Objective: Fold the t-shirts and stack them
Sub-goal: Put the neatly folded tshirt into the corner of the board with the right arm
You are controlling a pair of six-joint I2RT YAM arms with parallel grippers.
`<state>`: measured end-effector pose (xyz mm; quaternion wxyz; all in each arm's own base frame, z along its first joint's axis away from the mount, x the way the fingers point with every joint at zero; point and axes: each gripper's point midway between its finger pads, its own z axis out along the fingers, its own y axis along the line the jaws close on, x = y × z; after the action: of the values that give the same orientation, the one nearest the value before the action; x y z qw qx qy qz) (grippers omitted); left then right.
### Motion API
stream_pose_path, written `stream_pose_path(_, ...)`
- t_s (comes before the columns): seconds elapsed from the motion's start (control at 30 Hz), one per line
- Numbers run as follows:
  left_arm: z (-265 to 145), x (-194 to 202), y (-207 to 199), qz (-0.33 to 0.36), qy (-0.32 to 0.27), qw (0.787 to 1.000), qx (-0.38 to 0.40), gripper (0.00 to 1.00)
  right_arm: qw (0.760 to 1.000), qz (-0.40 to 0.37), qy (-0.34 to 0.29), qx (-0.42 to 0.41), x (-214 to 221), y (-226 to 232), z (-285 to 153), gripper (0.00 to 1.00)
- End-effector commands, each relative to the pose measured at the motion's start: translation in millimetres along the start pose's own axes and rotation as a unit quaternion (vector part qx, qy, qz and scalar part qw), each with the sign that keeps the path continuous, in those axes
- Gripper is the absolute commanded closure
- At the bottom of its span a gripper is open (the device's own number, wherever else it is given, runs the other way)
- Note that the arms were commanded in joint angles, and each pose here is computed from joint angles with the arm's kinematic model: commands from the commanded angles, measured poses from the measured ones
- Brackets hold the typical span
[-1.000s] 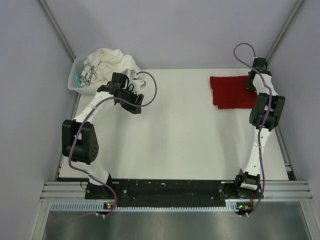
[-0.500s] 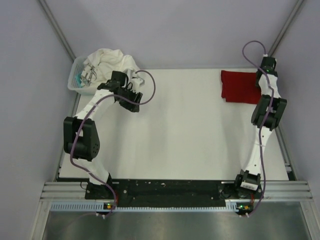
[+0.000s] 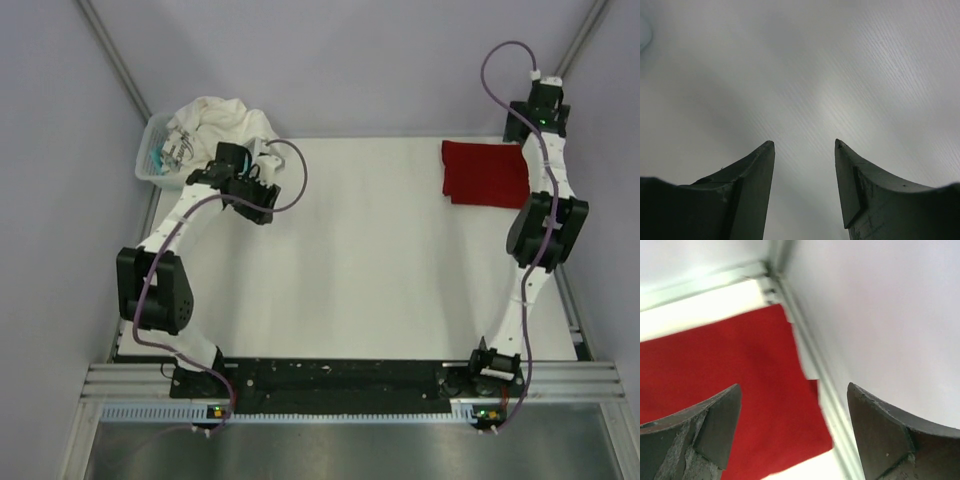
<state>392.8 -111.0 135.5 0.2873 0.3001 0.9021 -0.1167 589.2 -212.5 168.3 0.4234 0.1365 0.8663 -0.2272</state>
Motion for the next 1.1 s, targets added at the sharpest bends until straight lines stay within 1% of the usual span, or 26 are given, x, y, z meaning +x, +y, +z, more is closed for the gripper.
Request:
stream_pose_path(0.0, -45, -14, 3, 0.028, -0.064, 0.996, -0.046, 0.44, 0.975, 0.051, -0.118, -0.181, -78, 61, -120, 0.11)
stream_pose_path(0.03, -48, -11, 4, 0.025, -0.073, 0.995, -0.057, 0.44, 0.960, 0.085, -0.114, -0.240, -70, 82, -134, 0.01)
stream_pose_path(0.07, -52, -9, 6, 0.026, -0.085, 0.994, -0.068, 0.43, 0.948, 0.099, -0.117, -0.278, -59, 92, -155, 0.01)
stream_pose_path(0.1, -50, 1, 6, 0.024, -0.087, 0.993, -0.075, 0.42, 0.937, 0.115, -0.126, -0.305, -51, 102, -171, 0.01)
stream_pose_path(0.17, -55, 7, 8, 0.027, -0.115, 0.988, -0.095, 0.41, 0.924, 0.119, -0.146, -0.334, -32, 120, -199, 0.01)
stream_pose_path(0.2, -57, 4, 10, 0.032, -0.139, 0.984, -0.106, 0.40, 0.922, 0.114, -0.149, -0.340, -17, 128, -212, 0.01)
stream_pose_path(0.27, -53, 16, 6, 0.038, -0.163, 0.980, -0.109, 0.39, 0.914, 0.102, -0.153, -0.361, 12, 145, -233, 0.01)
stream_pose_path(0.3, -53, 17, 3, 0.042, -0.183, 0.976, -0.112, 0.38, 0.913, 0.090, -0.151, -0.369, 29, 150, -238, 0.01)
stream_pose_path(0.33, -51, 21, 2, 0.045, -0.199, 0.972, -0.115, 0.37, 0.908, 0.071, -0.151, -0.385, 45, 165, -251, 0.01)
stream_pose_path(0.43, -48, 32, 3, 0.043, -0.248, 0.958, -0.136, 0.35, 0.905, 0.043, -0.138, -0.400, 93, 175, -265, 0.01)
stream_pose_path(0.47, -51, 32, 5, 0.037, -0.271, 0.951, -0.145, 0.32, 0.904, 0.046, -0.127, -0.406, 110, 176, -267, 0.01)
stream_pose_path(0.53, -48, 41, 9, 0.013, -0.296, 0.942, -0.158, 0.15, 0.903, 0.053, -0.133, -0.405, 131, 170, -271, 0.01)
stream_pose_path(0.57, -45, 45, 10, 0.010, -0.301, 0.940, -0.161, 0.11, 0.904, 0.056, -0.142, -0.399, 139, 166, -272, 0.01)
stream_pose_path(0.63, -42, 49, 16, -0.012, -0.304, 0.936, -0.176, 0.09, 0.914, 0.067, -0.154, -0.370, 160, 153, -268, 0.01)
stream_pose_path(0.67, -40, 52, 20, -0.024, -0.304, 0.934, -0.184, 0.08, 0.917, 0.073, -0.160, -0.358, 163, 145, -270, 0.01)
stream_pose_path(0.7, -39, 53, 23, -0.031, -0.308, 0.932, -0.189, 0.08, 0.920, 0.070, -0.179, -0.341, 164, 137, -272, 0.01)
stream_pose_path(0.77, -37, 56, 26, -0.045, -0.320, 0.927, -0.192, 0.08, 0.918, 0.078, -0.217, -0.322, 164, 123, -279, 0.01)
stream_pose_path(0.87, -32, 62, 24, -0.044, -0.335, 0.922, -0.187, 0.07, 0.924, 0.086, -0.242, -0.284, 186, 105, -274, 0.01)
stream_pose_path(0.9, -29, 66, 22, -0.043, -0.340, 0.921, -0.185, 0.07, 0.927, 0.089, -0.241, -0.274, 203, 101, -270, 0.01)
stream_pose_path(0.93, -28, 67, 22, -0.039, -0.350, 0.917, -0.188, 0.07, 0.925, 0.099, -0.251, -0.266, 207, 97, -269, 0.01)
stream_pose_path(1.0, -32, 66, 26, -0.052, -0.356, 0.912, -0.195, 0.07, 0.917, 0.101, -0.268, -0.278, 205, 98, -276, 0.01)
stream_pose_path(1.03, -33, 66, 26, -0.050, -0.360, 0.911, -0.196, 0.07, 0.904, 0.113, -0.300, -0.281, 198, 95, -283, 0.01)
stream_pose_path(1.07, -32, 66, 25, -0.048, -0.359, 0.912, -0.191, 0.07, 0.897, 0.120, -0.313, -0.288, 197, 96, -287, 0.01)
